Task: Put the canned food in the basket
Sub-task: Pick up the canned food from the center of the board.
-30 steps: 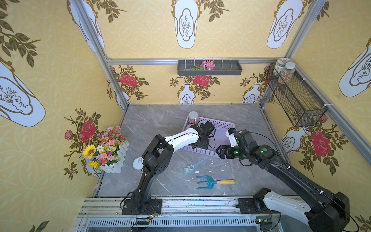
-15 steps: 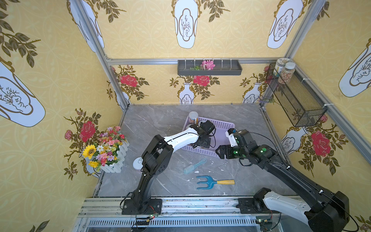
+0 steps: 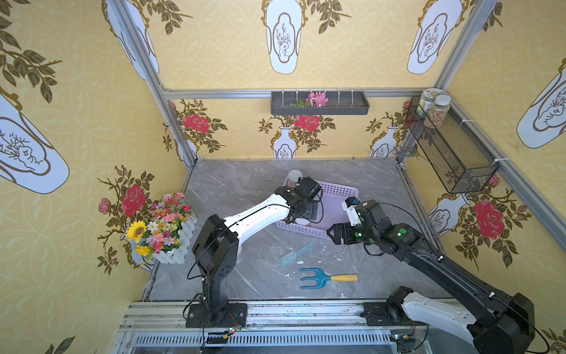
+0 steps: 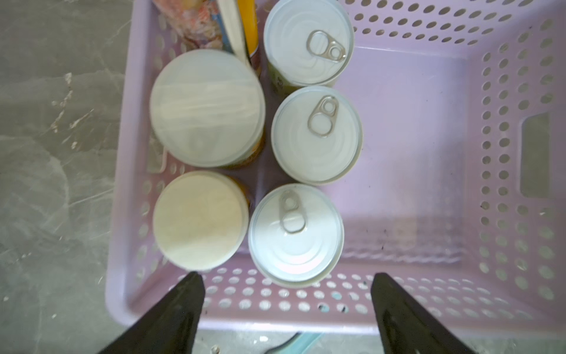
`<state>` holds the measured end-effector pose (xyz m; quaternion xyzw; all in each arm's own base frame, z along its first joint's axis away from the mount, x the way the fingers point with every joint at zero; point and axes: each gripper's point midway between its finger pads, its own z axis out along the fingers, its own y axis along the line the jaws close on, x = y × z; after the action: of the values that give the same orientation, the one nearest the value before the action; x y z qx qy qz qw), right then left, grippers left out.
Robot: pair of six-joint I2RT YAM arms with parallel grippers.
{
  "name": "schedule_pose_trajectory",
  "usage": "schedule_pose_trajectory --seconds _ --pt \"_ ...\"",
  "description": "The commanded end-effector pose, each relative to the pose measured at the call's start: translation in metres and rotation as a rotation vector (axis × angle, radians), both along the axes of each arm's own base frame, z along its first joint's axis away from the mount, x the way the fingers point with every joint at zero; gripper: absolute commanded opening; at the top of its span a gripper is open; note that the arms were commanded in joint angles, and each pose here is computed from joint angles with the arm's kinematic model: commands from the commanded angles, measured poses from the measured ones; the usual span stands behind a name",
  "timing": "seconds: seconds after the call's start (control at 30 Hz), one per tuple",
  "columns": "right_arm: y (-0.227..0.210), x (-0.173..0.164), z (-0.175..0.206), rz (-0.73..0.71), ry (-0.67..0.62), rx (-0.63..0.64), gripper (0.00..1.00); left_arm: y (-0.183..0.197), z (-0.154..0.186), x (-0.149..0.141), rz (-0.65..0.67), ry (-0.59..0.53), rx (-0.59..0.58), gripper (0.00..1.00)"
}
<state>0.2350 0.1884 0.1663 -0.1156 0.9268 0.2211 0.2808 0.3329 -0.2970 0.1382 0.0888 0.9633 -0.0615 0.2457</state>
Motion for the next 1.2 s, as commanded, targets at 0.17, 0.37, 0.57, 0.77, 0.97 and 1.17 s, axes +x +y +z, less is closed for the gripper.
schedule_pose_trajectory --seconds 0.17,0.37,0.57,0.77,0.97,1.17 --pt "0.081 -0.007 0.006 0.196 -0.148 -0.036 0.97 0.069 0.024 -0.017 0.188 -0.022 -0.135 0.92" --pt "0.156 -0.029 -0.006 0.388 -0.224 -0.069 0.97 0.135 0.043 -0.029 0.322 -0.005 -0.242 0.98" --pt "0.218 -0.044 -0.026 0.544 -0.234 -0.05 0.97 0.192 0.06 -0.057 0.442 0.044 -0.193 1.0" --pt "0.264 -0.048 -0.041 0.65 -0.235 -0.015 0.97 0.213 0.088 -0.084 0.493 0.046 -0.18 1.0" --pt "0.295 -0.039 -0.057 0.685 -0.245 -0.006 0.97 0.227 0.119 -0.1 0.543 0.007 -0.225 1.0" --pt "0.321 -0.034 -0.071 0.74 -0.22 -0.033 0.97 0.237 0.142 -0.11 0.576 -0.017 -0.248 1.0"
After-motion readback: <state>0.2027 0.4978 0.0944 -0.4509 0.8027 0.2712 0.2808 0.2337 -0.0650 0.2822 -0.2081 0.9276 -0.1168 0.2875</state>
